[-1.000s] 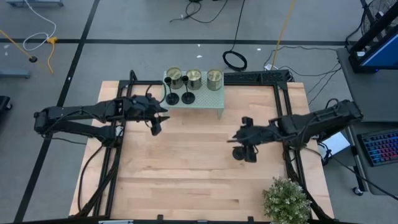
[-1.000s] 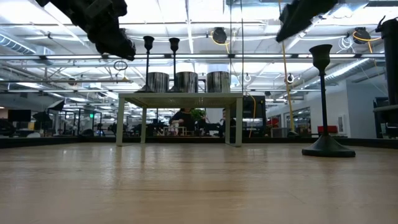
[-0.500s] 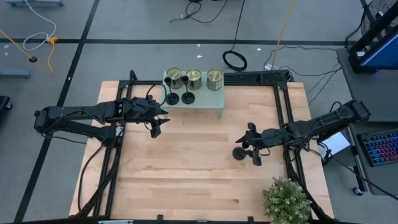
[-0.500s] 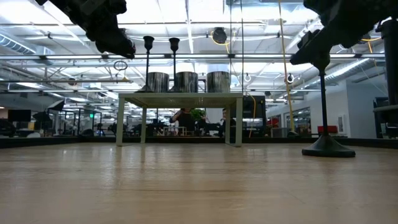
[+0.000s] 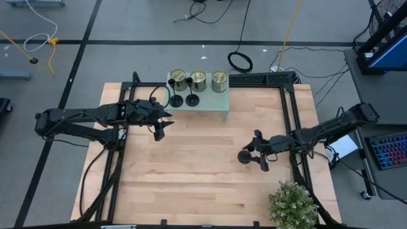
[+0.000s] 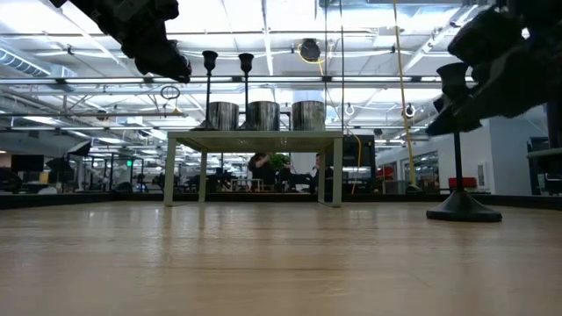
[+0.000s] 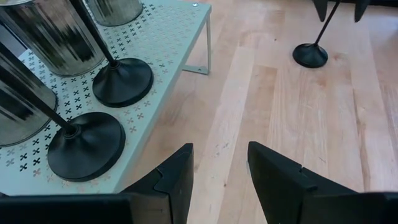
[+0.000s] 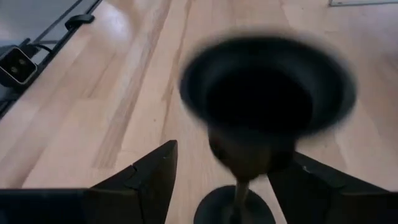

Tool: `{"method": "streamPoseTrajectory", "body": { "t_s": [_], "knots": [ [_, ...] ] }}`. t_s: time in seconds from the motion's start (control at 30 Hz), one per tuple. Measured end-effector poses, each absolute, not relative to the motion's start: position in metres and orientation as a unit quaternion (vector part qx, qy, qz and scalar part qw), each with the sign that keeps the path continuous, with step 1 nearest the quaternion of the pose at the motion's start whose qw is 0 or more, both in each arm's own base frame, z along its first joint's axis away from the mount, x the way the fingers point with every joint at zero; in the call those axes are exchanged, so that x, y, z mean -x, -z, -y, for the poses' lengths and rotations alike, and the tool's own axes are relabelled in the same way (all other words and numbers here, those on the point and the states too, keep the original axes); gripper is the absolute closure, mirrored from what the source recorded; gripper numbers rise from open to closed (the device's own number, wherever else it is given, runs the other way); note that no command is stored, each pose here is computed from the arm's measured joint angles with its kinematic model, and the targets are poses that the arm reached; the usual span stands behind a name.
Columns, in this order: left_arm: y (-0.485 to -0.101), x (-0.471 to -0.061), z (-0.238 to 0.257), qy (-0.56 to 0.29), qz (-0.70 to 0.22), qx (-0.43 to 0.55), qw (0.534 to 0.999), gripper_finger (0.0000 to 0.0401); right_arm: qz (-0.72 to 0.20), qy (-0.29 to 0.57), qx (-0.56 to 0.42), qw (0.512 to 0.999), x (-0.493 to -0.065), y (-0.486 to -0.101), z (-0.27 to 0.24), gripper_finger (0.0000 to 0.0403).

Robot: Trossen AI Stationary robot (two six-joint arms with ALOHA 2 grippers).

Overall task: Pick & Place candle stick holders
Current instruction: Put the black candle holder on the shelf

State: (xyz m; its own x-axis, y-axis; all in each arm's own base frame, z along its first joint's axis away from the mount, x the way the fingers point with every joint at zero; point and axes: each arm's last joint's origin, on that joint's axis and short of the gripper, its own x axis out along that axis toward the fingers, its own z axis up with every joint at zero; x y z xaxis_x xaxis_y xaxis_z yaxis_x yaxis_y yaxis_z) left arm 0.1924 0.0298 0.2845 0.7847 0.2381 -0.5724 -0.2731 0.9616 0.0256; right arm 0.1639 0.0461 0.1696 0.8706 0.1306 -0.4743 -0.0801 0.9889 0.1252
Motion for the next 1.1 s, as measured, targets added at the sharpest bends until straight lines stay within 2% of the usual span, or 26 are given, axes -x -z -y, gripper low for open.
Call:
{"method": "streamPoseTrajectory", "body": {
  "t_s": [0.13, 0.23, 0.5, 0.63, 0.9, 1.1],
  "knots": [
    [-0.285, -0.192, -0.03, -0.135, -0.299, 0.029, 0.944, 0.0242, -0.237, -0.058, -0.045, 0.969, -0.158, -0.154, -0.044, 0.0199],
    [-0.285, -0.192, -0.03, -0.135, -0.299, 0.029, 0.944, 0.0242, -0.222, -0.058, -0.049, 0.972, -0.153, -0.144, -0.042, 0.0235],
    [-0.285, -0.192, -0.03, -0.134, -0.299, 0.026, 0.944, 0.0242, -0.154, -0.039, -0.067, 0.985, -0.15, -0.14, -0.033, 0.0388],
    [-0.285, -0.192, -0.03, -0.134, -0.3, 0.022, 0.944, 0.0242, -0.102, 0.005, -0.085, 0.991, -0.155, -0.148, -0.028, 0.0388],
    [-0.286, -0.194, -0.03, -0.134, -0.289, 0.022, 0.948, 0.0242, 0.11, 0.048, -0.086, 0.989, -0.179, -0.187, -0.018, 0.0395],
    [-0.289, -0.196, -0.03, -0.134, -0.271, 0.023, 0.953, 0.0242, 0.084, 0.07, -0.019, 0.994, -0.247, -0.218, -0.023, 0.0395]
  ]
}}
